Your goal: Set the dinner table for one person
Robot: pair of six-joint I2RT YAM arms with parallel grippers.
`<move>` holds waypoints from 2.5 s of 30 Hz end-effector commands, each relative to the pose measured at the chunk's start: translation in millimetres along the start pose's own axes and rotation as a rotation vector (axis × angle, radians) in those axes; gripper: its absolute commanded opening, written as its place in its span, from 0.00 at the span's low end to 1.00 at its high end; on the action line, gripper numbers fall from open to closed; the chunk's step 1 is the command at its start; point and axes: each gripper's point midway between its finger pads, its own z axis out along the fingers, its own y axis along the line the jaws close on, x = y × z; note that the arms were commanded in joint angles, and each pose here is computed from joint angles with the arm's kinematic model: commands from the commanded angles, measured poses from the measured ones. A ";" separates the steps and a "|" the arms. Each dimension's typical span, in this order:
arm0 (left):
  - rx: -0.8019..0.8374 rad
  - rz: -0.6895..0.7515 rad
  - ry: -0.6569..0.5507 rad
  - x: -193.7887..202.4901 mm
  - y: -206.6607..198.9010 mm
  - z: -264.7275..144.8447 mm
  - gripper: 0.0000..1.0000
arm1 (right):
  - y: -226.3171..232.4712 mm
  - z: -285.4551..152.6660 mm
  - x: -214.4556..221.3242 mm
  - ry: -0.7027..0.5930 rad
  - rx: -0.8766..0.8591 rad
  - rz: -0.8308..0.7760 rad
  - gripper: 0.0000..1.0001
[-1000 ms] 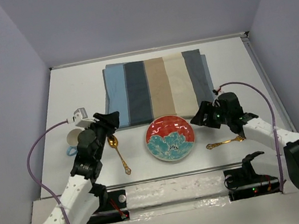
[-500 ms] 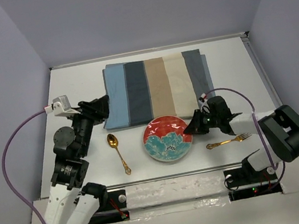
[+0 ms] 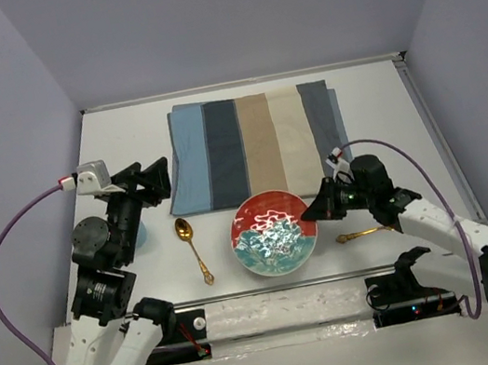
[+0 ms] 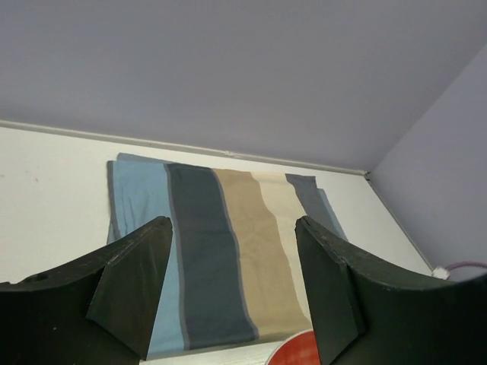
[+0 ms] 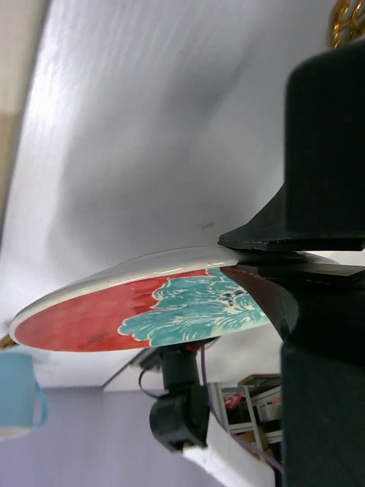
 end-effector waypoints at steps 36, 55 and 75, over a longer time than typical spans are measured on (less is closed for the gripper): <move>-0.005 0.059 0.004 21.8 10.0 -5.5 0.81 | -9.2 101.3 -288.8 -0.392 -0.096 0.128 0.00; -0.005 0.059 0.003 21.0 9.7 -6.3 0.81 | -62.6 15.9 -336.7 -0.548 0.302 -0.003 0.45; -0.038 0.088 0.058 37.6 16.5 4.8 0.81 | -203.4 3.9 -479.9 -0.552 0.635 -0.250 0.48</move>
